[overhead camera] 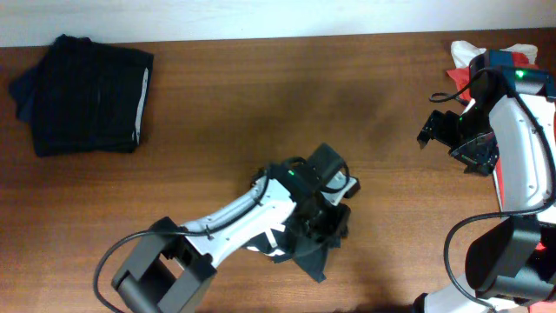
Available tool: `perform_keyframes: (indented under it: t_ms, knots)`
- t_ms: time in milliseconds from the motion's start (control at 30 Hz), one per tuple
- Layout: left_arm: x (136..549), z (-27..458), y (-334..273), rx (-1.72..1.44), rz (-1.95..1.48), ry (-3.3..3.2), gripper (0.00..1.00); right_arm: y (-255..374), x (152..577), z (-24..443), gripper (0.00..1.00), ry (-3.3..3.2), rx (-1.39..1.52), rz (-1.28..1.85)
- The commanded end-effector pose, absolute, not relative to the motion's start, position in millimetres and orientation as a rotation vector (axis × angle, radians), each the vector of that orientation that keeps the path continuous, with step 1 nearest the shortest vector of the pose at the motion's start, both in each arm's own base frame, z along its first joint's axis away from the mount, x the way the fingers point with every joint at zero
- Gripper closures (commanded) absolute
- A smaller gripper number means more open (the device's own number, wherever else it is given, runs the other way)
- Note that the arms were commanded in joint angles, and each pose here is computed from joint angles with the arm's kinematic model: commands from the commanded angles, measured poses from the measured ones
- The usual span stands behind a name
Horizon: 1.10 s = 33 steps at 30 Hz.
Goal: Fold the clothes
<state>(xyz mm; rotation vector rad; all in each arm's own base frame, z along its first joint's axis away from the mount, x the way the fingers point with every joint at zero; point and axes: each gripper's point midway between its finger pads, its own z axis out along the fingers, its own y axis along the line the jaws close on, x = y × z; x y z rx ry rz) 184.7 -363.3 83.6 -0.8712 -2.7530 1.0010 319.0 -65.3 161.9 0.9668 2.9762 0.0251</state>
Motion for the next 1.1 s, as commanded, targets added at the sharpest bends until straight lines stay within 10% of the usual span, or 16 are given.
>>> perform_keyframes:
  t_ms: [0,333,833,1067]
  knots:
    - [182.9,125.5,-371.2,-0.908,1.068,-2.717,0.85,-68.7,321.0,167.3,0.01,2.954,0.967,0.003]
    - [276.9,139.1,-212.4,-0.163,0.495,-3.074,0.59,-68.7,321.1,167.3,0.01,2.954,0.967,0.003]
    - [292.6,58.1,-356.1,-0.515,1.001,-2.953,0.60,-68.7,321.1,167.3,0.01,2.954,0.967,0.003]
    - [281.1,132.8,-410.9,-0.733,1.324,-2.809,0.60,-68.7,321.1,167.3,0.01,2.954,0.967,0.003]
